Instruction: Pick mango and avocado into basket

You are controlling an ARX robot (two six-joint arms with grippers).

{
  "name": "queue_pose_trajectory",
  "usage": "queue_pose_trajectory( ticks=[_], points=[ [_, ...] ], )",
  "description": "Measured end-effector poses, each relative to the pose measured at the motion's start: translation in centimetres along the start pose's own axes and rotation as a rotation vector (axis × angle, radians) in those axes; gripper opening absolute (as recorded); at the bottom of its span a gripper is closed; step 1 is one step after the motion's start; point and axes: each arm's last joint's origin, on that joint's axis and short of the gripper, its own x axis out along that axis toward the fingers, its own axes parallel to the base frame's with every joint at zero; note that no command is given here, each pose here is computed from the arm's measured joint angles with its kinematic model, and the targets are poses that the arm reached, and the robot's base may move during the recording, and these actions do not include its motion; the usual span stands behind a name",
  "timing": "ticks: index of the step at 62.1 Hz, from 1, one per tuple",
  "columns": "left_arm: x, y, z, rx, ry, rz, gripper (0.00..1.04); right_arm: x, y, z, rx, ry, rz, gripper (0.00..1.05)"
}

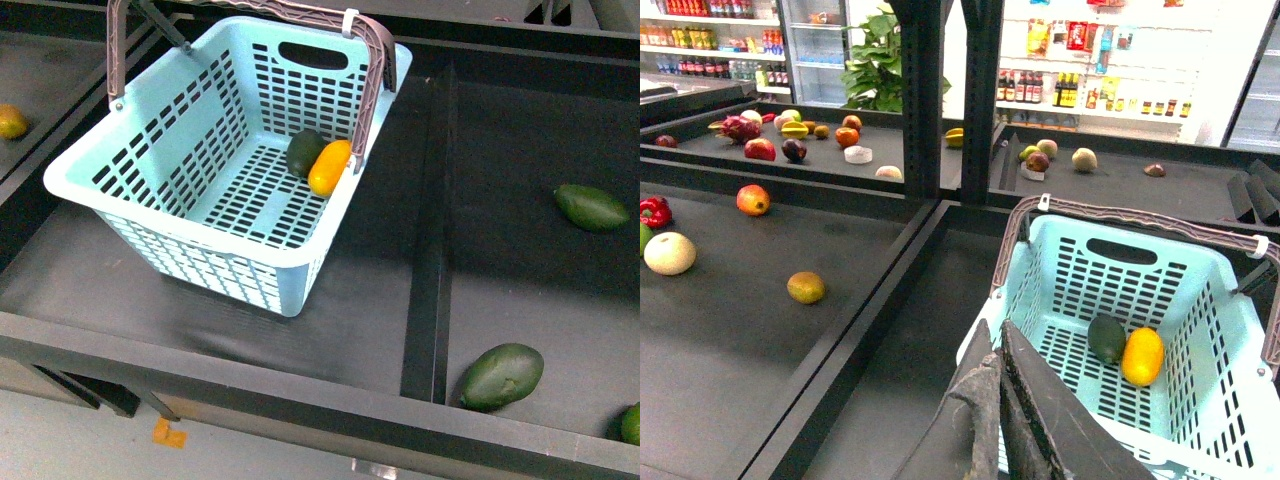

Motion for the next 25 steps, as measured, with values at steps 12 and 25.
queue_pose_trajectory(
  ticks=[12, 25],
  points=[
    [0.0, 0.0, 0.0, 0.0, 0.0, 0.0, 0.7, 0.0, 0.0, 0.0, 0.0, 0.0, 0.0, 0.96],
    [0.0, 0.0, 0.0, 0.002, 0.0, 0.0, 0.97, 0.0, 0.0, 0.0, 0.0, 0.0, 0.0, 0.96]
  ],
)
